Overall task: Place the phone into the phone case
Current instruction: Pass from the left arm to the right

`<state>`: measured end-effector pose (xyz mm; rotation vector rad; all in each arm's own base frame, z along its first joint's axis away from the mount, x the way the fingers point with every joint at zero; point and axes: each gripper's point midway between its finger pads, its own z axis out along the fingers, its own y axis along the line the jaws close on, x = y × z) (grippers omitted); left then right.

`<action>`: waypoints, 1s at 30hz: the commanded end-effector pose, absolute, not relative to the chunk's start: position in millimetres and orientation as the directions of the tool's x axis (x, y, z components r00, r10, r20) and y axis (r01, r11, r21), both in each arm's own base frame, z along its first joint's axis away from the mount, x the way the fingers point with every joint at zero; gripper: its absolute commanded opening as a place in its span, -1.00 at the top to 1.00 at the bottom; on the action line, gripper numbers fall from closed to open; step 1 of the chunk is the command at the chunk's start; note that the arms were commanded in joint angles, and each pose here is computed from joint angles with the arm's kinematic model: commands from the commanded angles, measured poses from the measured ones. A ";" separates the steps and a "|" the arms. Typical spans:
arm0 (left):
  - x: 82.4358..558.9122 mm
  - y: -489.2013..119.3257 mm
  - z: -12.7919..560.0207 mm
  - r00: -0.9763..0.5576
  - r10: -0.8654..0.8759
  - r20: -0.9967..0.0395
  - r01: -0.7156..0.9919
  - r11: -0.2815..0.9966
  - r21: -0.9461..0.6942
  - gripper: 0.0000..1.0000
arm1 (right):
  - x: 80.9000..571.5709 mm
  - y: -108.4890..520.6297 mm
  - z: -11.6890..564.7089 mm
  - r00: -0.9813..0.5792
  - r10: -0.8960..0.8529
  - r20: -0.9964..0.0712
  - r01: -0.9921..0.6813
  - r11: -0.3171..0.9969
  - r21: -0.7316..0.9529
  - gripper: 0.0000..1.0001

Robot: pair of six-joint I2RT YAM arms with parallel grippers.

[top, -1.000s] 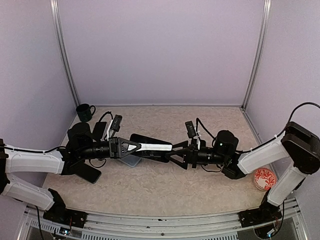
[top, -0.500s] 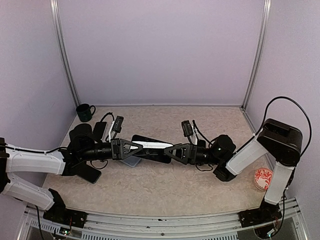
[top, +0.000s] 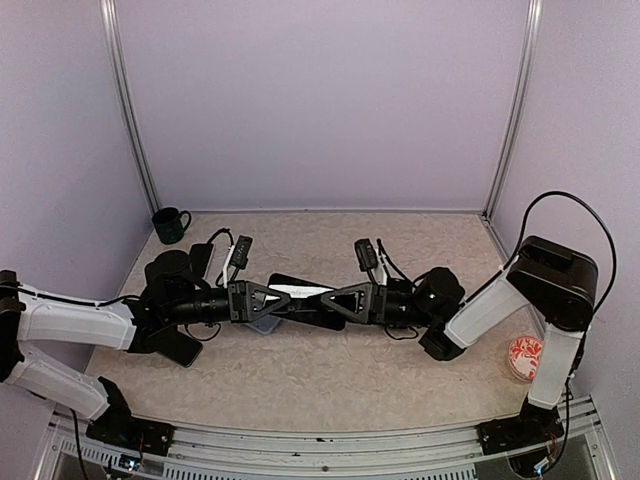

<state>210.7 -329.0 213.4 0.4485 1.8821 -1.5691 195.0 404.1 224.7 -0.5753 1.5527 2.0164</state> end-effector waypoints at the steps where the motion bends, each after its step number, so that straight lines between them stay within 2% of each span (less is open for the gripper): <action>1: 216.6 -330.2 239.0 -0.669 -0.201 -0.715 0.684 0.209 -0.699 1.00 | 186.5 409.2 236.3 -0.749 0.153 -0.645 -0.660 -0.258 0.705 -0.38; 9: 218.8 -326.7 243.3 -0.654 -0.226 -0.722 0.688 0.220 -0.692 1.00 | 184.4 414.1 228.8 -0.759 0.140 -0.635 -0.648 -0.254 0.718 -0.38; 16: 219.4 -326.7 240.4 -0.660 -0.225 -0.716 0.681 0.224 -0.698 1.00 | 183.2 412.5 229.5 -0.752 0.145 -0.643 -0.657 -0.255 0.710 -0.16; 18: 219.2 -327.1 239.4 -0.663 -0.222 -0.715 0.678 0.224 -0.700 1.00 | 183.4 412.3 229.7 -0.747 0.148 -0.648 -0.662 -0.251 0.706 -0.01; 23: 218.9 -329.4 233.3 -0.677 -0.202 -0.707 0.669 0.231 -0.707 1.00 | 184.5 415.9 226.0 -0.740 0.131 -0.660 -0.669 -0.242 0.702 0.64; 25: 219.4 -330.1 231.6 -0.680 -0.197 -0.706 0.666 0.235 -0.708 1.00 | 184.6 416.6 224.6 -0.739 0.126 -0.662 -0.670 -0.241 0.702 0.81; 28: 220.4 -330.2 230.5 -0.681 -0.194 -0.706 0.664 0.243 -0.707 0.93 | 184.3 416.5 223.9 -0.734 0.125 -0.667 -0.675 -0.243 0.697 1.00; 30: 220.9 -329.5 229.8 -0.679 -0.194 -0.708 0.663 0.250 -0.705 0.82 | 183.9 416.2 224.8 -0.731 0.126 -0.671 -0.678 -0.245 0.693 1.00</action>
